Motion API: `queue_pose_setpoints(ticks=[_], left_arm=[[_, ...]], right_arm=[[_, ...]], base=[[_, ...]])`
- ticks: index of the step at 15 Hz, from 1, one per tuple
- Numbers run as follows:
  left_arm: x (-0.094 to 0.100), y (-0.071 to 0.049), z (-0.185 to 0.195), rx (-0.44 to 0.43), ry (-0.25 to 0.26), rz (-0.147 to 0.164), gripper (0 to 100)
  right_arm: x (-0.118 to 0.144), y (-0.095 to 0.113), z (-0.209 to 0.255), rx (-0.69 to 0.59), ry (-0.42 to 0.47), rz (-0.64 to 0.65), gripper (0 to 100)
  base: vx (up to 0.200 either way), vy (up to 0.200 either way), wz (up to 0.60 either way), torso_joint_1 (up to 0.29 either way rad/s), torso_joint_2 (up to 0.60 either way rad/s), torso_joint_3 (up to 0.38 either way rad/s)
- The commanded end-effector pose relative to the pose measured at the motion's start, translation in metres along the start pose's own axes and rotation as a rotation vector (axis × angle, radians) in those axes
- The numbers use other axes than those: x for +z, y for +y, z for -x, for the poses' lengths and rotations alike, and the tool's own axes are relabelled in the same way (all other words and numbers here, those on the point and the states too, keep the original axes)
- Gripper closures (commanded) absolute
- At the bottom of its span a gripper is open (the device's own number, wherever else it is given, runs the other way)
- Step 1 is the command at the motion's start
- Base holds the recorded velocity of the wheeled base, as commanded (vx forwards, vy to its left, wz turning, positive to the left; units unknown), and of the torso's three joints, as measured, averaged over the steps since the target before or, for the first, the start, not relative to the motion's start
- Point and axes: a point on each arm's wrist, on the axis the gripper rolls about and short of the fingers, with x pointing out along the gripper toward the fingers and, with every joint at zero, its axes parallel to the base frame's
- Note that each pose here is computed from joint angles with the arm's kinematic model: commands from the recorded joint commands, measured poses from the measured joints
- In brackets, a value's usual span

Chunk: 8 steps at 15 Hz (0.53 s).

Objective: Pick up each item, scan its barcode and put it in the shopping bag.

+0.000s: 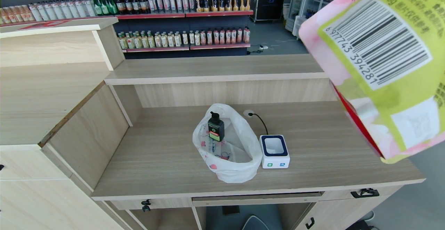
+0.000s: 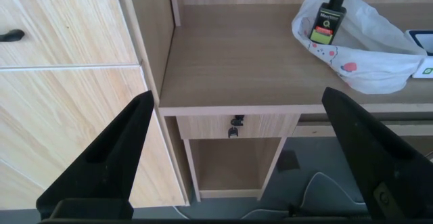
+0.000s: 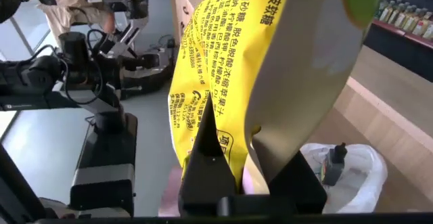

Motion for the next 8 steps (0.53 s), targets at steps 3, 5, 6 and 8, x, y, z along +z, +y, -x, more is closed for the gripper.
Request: queue_pose_setpoints(ticks=[3, 5, 6, 8], left_arm=[[0.000, 0.000, 0.000, 0.001, 0.001, 0.000, 0], [0.000, 0.000, 0.000, 0.001, 0.001, 0.000, 0], [0.000, 0.000, 0.000, 0.001, 0.001, 0.000, 0], [0.000, 0.000, 0.000, 0.001, 0.001, 0.000, 0]], right_arm=[[-0.008, -0.008, -0.003, 0.032, 0.013, 0.020, 100], [-0.005, 0.012, -0.001, 0.129, 0.004, -0.007, 100], [-0.006, 0.025, 0.001, 0.163, 0.004, -0.025, 100], [-0.013, 0.047, 0.009, 0.191, 0.004, -0.035, 100]], base=[[0.000, 0.000, 0.00, 0.000, 0.00, 0.000], [0.000, 0.000, 0.00, 0.000, 0.00, 0.000], [0.000, 0.000, 0.00, 0.000, 0.00, 0.000], [0.000, 0.000, 0.00, 0.000, 0.00, 0.000]])
